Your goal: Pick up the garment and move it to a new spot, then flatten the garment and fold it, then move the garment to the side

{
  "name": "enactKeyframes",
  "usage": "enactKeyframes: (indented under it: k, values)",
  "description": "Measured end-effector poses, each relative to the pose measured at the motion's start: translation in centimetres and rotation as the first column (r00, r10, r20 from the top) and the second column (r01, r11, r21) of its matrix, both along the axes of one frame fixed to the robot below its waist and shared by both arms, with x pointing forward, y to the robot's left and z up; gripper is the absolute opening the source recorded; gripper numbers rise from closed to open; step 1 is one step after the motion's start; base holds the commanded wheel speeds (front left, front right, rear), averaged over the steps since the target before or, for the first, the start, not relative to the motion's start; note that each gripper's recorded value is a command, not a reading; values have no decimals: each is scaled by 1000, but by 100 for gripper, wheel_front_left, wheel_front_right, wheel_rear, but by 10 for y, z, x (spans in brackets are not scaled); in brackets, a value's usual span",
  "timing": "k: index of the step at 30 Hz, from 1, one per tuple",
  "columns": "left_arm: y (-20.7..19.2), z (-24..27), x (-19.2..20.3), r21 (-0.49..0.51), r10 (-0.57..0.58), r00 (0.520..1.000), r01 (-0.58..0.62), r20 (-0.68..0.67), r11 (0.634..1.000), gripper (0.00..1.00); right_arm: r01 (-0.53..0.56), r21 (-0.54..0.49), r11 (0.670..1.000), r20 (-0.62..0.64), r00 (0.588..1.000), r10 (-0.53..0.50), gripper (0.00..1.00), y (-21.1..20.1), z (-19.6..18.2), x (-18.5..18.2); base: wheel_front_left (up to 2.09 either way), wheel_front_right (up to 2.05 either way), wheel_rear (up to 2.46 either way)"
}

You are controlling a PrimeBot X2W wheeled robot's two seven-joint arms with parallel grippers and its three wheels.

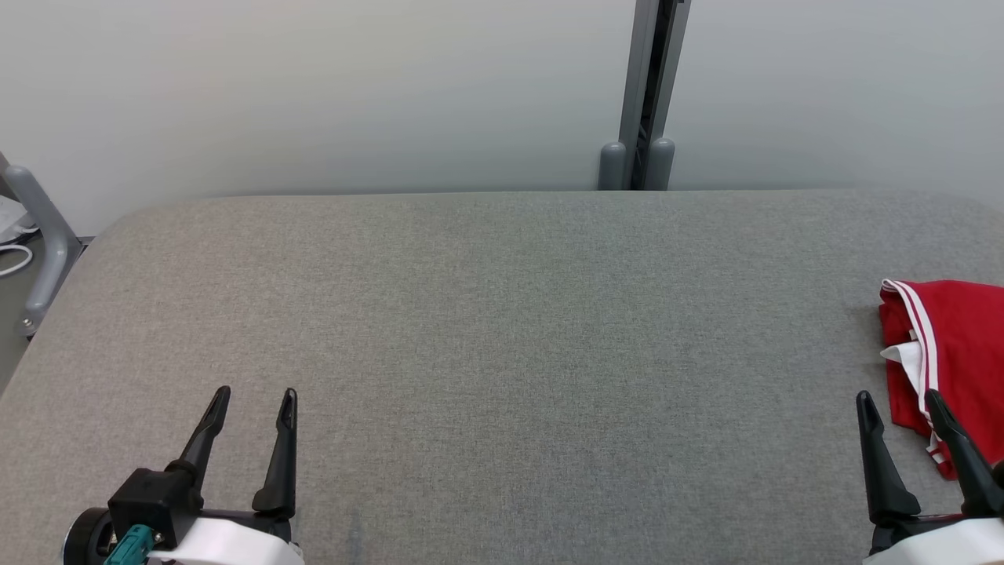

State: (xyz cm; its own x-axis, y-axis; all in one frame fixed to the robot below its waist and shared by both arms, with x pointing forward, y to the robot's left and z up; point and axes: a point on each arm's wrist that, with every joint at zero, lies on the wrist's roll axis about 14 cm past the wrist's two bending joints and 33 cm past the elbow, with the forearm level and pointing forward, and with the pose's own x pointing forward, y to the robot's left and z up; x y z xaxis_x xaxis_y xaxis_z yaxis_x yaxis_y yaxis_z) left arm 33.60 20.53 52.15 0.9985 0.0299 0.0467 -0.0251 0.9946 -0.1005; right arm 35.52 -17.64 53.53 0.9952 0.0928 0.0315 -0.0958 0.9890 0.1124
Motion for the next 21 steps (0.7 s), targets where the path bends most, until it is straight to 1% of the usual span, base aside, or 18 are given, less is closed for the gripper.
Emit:
enactKeyframes:
  k: [15,16,21]
  values:
    - [1,2,1,-4,3,1000,-3,2,1000,100,12,6,1000,-2,1000,-12,100,-3,-3,-3,0,0,0]
    - [1,2,1,-3,4,1000,-4,2,1000,0,12,7,1000,-7,1000,-12,0,-3,-5,-3,0,0,0]
    - [-6,-24,-7,-34,3,997,-6,-78,999,0,14,31,999,-65,998,-12,0,1,-23,-7,0,0,0]
